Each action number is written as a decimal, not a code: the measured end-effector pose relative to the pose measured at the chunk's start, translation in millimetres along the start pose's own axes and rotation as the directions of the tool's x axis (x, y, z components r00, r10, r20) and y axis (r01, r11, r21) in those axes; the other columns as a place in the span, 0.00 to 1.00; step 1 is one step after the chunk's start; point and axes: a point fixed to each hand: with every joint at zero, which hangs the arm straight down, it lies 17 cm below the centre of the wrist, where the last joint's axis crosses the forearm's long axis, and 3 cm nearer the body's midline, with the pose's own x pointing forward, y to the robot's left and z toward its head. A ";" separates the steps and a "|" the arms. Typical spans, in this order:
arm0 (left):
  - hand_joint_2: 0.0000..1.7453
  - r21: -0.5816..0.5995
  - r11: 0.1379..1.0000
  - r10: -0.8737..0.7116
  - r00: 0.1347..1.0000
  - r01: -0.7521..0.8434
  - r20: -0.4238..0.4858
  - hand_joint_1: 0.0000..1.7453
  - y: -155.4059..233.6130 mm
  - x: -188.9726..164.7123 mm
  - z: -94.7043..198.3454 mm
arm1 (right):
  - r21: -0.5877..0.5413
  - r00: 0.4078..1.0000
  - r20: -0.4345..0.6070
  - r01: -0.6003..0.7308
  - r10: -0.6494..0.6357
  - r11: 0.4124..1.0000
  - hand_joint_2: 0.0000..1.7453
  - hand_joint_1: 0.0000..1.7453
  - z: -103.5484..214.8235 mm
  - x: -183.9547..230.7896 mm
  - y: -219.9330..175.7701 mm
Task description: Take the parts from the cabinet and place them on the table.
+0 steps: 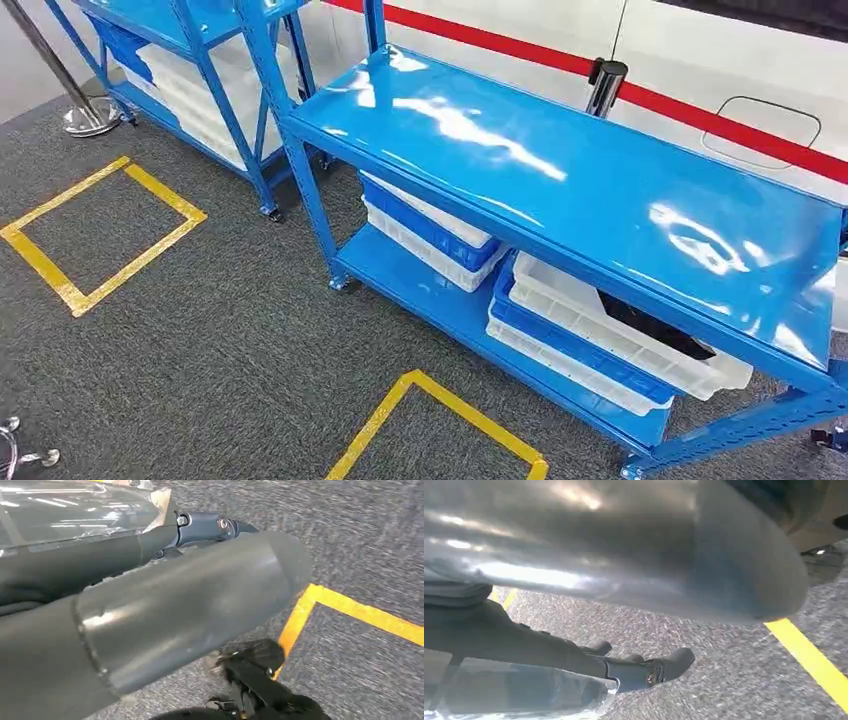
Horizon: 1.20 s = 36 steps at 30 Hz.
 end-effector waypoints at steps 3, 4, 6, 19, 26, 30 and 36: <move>0.00 0.000 1.000 0.000 1.000 0.000 0.001 0.00 0.0 0.9 -0.5 | 0.000 1.000 0.008 0.001 -0.001 1.000 0.00 0.00 -0.3 5.1 -0.3; 0.00 0.002 1.000 -0.001 1.000 0.001 -0.003 0.00 0.5 0.3 -0.5 | 0.000 1.000 0.012 0.001 -0.001 1.000 0.00 0.00 -0.3 6.6 -0.4; 0.00 0.002 1.000 -0.002 1.000 0.002 -0.008 0.00 0.1 -1.4 0.0 | 0.000 1.000 0.014 0.001 -0.001 1.000 0.00 0.00 -0.3 6.8 -0.3; 0.00 0.010 1.000 -0.014 1.000 0.014 -0.025 0.00 1.7 -4.3 -0.3 | 0.002 1.000 0.014 0.012 -0.012 1.000 0.00 0.00 -0.9 7.6 -2.4; 0.00 0.002 1.000 -0.013 1.000 0.013 -0.025 0.00 0.3 -3.8 -0.4 | 0.014 1.000 0.009 0.016 -0.016 1.000 0.00 0.00 -0.2 4.8 0.6; 0.00 0.001 1.000 -0.013 1.000 0.013 -0.026 0.00 0.3 -4.2 -0.3 | 0.015 1.000 0.009 0.017 -0.017 1.000 0.00 0.00 -0.1 5.2 1.0; 0.00 -0.025 0.998 -0.051 0.999 0.050 -0.019 0.00 -4.6 -2.2 -0.6 | 0.020 1.000 -0.001 0.016 -0.016 1.000 0.00 0.00 0.4 1.2 3.0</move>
